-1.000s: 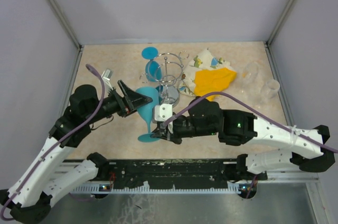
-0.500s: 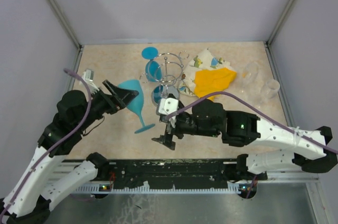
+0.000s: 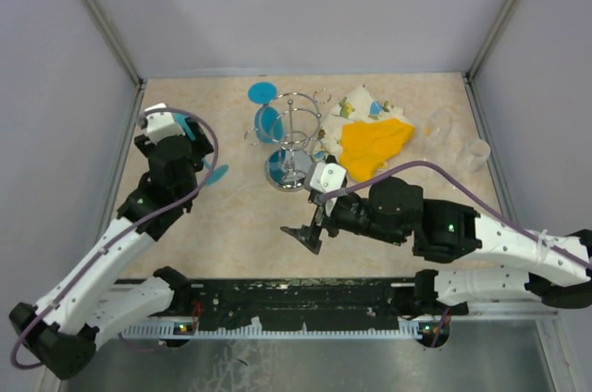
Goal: Take the wine glass off the wine glass rack
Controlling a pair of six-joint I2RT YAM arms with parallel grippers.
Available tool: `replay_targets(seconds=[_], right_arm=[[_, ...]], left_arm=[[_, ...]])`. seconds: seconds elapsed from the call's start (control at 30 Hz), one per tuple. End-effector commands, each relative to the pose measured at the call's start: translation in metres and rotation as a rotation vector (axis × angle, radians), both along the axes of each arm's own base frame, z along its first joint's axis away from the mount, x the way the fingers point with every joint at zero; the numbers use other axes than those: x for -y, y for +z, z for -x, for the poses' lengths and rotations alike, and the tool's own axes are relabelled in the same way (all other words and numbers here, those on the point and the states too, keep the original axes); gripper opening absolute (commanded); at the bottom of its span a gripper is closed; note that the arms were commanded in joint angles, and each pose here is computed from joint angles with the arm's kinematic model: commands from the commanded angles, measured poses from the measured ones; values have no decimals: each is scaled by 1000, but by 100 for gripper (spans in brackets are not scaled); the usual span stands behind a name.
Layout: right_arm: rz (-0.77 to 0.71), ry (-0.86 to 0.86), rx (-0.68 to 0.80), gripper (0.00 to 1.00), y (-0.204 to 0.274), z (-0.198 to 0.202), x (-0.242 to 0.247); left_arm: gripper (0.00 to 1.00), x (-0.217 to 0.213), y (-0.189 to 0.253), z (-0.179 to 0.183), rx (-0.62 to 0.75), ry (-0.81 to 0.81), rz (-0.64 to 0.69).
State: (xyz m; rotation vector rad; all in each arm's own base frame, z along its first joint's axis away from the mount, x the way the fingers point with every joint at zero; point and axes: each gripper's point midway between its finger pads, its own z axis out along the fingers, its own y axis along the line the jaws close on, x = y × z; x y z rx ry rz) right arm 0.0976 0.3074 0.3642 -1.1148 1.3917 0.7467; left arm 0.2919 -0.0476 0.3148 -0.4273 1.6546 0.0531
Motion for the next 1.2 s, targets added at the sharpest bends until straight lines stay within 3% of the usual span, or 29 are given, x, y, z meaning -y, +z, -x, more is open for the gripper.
replay_targets(seconds=[0.0,0.1,0.23,0.47,0.73,0.93,1.17], right_arm=[[-35,-30,11,99,3,-5,-4],[-25,-44,20,99,-4,-8,-4],[-17,-56,25,99,-6,-10,0],[-12,-73,32,99,-9,-13,5],[-5,-114,38,99,-13,-19,18],[-8,-122,41,99,-14,-21,22],[-7,-127,40,99,-14,-22,22]], left_arm=[[73,-31,9,-35,107,163,-171],[74,-60,-30,-70,70,215,-110],[77,-91,-65,-112,34,298,-136],[78,-112,-97,-173,60,428,-364],[75,-135,-113,-175,126,643,-535],[78,-144,-119,-175,166,695,-539],[89,-146,-127,-174,158,712,-518]])
